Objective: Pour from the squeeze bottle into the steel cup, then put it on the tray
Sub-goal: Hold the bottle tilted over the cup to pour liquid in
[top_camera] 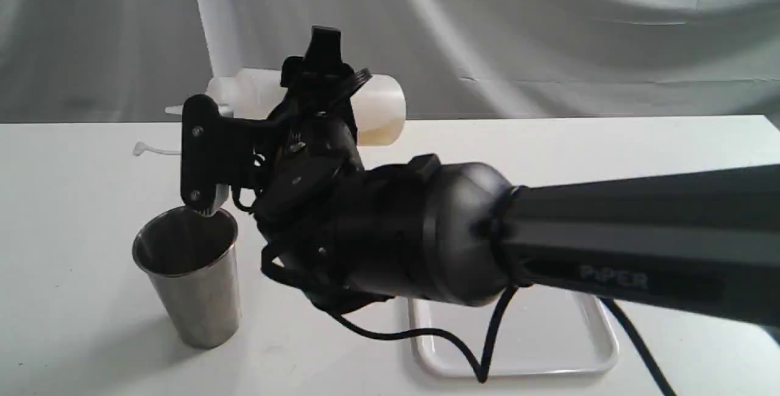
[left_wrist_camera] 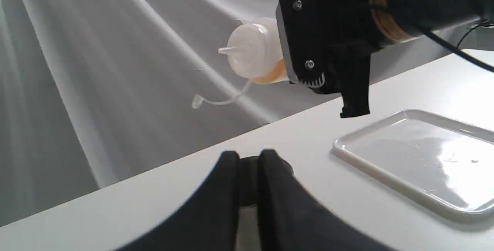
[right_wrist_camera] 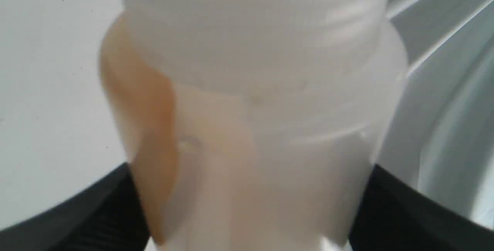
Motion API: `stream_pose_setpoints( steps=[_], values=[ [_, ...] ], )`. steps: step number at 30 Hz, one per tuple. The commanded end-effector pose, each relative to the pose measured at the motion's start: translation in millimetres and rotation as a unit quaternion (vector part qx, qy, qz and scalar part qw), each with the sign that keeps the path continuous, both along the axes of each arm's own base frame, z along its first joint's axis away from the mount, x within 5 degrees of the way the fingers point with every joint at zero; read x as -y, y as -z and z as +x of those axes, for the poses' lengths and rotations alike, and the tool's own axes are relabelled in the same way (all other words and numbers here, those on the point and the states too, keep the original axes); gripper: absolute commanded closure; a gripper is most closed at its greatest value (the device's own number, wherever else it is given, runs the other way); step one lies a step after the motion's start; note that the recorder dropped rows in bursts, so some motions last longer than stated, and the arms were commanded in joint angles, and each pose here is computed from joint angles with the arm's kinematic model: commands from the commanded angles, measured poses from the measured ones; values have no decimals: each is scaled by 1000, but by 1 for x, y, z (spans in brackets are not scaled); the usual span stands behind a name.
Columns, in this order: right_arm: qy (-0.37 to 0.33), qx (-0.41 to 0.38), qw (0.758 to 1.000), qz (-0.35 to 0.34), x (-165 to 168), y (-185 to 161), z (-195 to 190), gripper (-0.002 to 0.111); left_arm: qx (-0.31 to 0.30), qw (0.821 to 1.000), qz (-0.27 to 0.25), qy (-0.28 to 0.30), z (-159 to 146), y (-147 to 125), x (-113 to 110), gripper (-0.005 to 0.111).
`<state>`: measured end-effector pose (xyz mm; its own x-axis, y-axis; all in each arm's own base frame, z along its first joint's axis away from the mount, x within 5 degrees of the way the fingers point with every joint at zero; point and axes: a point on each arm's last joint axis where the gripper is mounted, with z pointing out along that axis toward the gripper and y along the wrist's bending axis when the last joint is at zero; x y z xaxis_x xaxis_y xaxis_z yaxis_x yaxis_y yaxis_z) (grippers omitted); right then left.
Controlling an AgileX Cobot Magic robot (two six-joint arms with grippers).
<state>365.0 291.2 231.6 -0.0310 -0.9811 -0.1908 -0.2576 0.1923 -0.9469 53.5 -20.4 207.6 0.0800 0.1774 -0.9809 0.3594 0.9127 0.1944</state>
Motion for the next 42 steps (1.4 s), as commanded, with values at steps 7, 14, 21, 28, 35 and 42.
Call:
stream_pose_setpoints(
  steps=[7,14,21,28,35,42],
  values=[
    [41,32,998,-42,-2,12,0,76,-2,1000,-2,0,0,1,0,98],
    [40,32,998,-44,-4,14,-2,76,-2,1000,-2,0,0,1,0,98],
    [34,35,997,-61,-9,13,-8,76,-2,1000,-2,0,0,1,0,98],
    [26,39,990,-134,-11,12,-11,76,-2,1000,-2,0,0,1,0,98],
    [17,38,986,-164,-12,12,-12,76,-2,1000,-2,0,0,1,0,98],
    [12,38,983,-180,-13,12,-13,76,-2,1000,-2,0,0,1,0,98]
  ],
)
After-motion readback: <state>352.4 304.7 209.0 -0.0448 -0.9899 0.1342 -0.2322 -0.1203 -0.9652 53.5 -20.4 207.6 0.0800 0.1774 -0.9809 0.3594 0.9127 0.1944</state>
